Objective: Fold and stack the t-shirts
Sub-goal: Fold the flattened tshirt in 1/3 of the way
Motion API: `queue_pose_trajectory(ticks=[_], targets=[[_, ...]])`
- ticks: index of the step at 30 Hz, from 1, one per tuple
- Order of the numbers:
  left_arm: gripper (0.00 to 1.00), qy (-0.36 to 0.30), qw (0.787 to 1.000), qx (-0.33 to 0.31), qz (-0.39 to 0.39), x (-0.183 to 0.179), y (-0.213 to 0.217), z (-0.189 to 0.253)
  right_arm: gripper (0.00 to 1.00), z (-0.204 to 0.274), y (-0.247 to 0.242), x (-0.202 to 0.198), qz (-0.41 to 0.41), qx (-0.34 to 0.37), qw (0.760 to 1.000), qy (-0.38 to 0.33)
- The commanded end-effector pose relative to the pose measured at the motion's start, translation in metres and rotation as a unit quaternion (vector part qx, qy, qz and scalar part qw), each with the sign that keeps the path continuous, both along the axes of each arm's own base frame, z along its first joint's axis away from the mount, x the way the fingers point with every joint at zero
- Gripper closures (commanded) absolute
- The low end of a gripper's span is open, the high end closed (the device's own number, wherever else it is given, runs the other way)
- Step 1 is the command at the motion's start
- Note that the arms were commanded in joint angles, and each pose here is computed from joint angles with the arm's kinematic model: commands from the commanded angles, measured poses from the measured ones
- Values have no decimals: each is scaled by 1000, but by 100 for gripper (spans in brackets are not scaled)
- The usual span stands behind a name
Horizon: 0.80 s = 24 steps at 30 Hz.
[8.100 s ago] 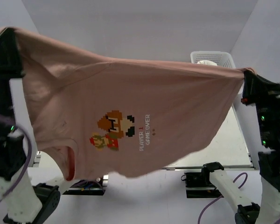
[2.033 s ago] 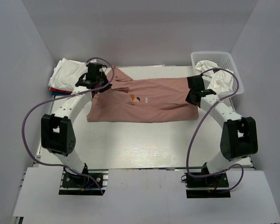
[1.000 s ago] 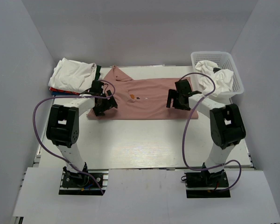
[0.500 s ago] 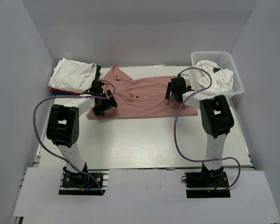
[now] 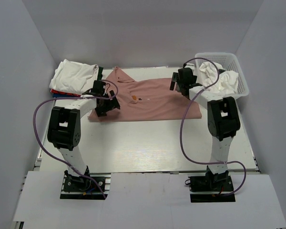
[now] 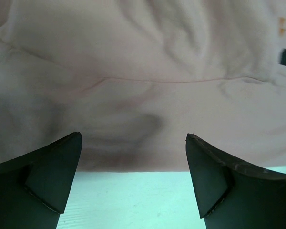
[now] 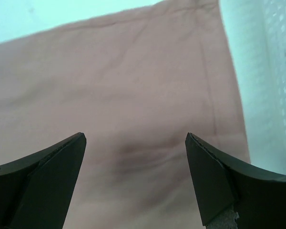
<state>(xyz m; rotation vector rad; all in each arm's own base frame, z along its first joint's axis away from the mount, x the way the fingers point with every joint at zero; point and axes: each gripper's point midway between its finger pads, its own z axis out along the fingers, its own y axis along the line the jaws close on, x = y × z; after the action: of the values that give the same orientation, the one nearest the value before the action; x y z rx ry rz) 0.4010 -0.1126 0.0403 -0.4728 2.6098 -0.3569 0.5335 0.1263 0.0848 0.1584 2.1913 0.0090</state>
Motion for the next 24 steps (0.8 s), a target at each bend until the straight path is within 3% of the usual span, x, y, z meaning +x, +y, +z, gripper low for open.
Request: queue_pose_trajectory(ticks=[1,7,15,20,24], targets=[[0,-59,997,-35,-36,16,-13,50,10,13,16,-31,59,25,998,16],[0,-76,997,17,-18,25,9,59,10,-25,15,-70,67,40,994,80],[0,-40,996,73,40,5,54,11,10,-66,-5,-102,25,23,987,155],[0,23,996,66,57,-27,64,-29,10,-82,-1,-125,23,49,980,190],[0,102,993,17,58,-83,49,-60,10,-90,-1,-156,25,71,974,216]])
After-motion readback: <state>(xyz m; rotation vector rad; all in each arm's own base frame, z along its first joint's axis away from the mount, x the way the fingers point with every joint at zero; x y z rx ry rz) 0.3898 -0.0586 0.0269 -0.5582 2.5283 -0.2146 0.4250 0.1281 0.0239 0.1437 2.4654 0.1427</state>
